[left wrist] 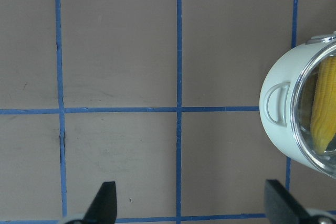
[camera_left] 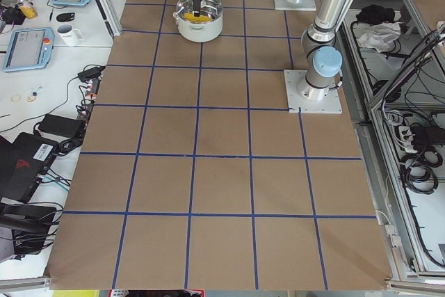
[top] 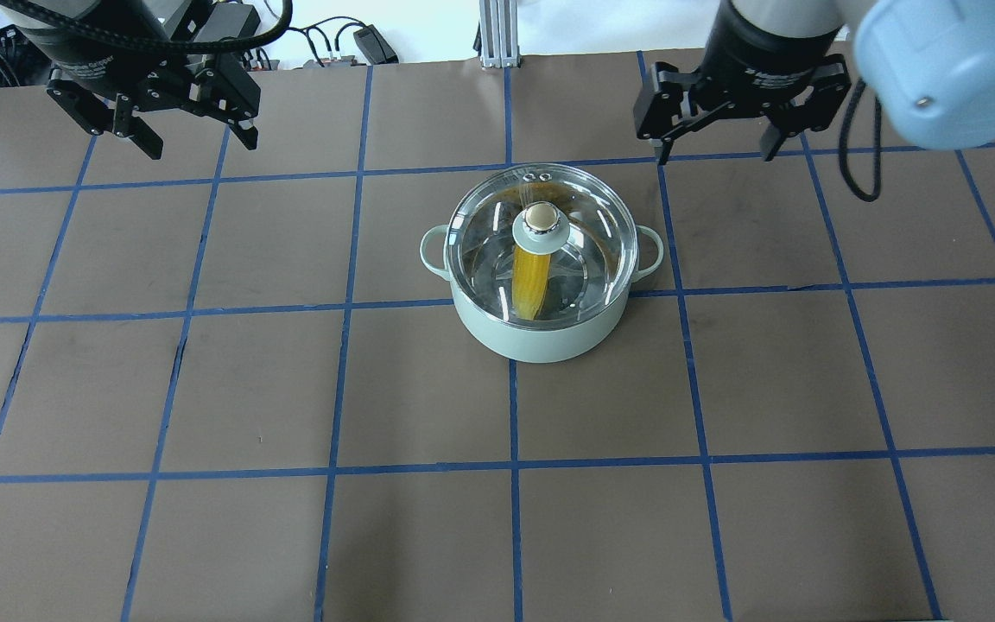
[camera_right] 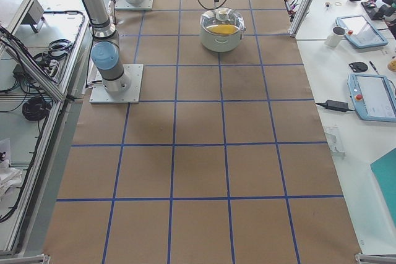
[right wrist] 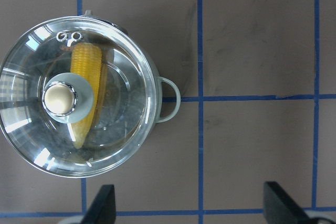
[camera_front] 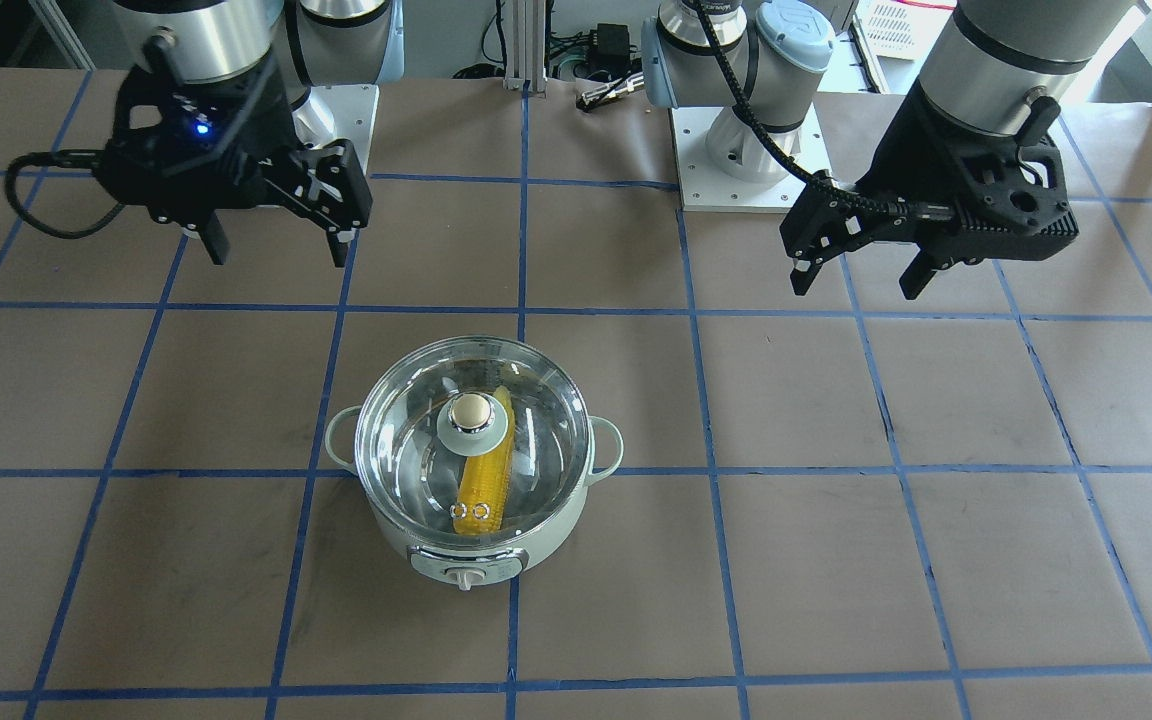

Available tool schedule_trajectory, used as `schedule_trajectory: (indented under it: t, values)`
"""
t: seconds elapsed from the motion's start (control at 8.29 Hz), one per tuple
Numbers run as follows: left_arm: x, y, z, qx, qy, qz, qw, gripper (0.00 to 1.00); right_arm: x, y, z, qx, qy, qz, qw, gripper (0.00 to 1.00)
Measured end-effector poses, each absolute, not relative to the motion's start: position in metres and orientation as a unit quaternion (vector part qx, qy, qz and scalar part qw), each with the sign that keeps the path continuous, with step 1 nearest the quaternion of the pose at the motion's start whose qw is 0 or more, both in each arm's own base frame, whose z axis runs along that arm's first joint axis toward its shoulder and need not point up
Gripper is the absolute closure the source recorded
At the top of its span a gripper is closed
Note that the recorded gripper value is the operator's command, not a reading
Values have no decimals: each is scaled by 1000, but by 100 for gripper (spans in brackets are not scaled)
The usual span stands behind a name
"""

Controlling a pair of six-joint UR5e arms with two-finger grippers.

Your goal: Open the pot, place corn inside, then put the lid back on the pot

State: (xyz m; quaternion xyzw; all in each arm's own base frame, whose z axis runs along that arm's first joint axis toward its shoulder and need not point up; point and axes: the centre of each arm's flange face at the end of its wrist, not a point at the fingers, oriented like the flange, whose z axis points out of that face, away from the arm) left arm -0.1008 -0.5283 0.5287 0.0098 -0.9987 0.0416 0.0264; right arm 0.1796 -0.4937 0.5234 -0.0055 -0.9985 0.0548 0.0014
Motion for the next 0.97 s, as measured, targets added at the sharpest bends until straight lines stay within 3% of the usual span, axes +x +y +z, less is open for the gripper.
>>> schedule_trajectory:
  t: [0.97]
  values:
    - [-101,-526,531,10,-999,44,26,0,139,-487,530,10,-999,35,-3,0]
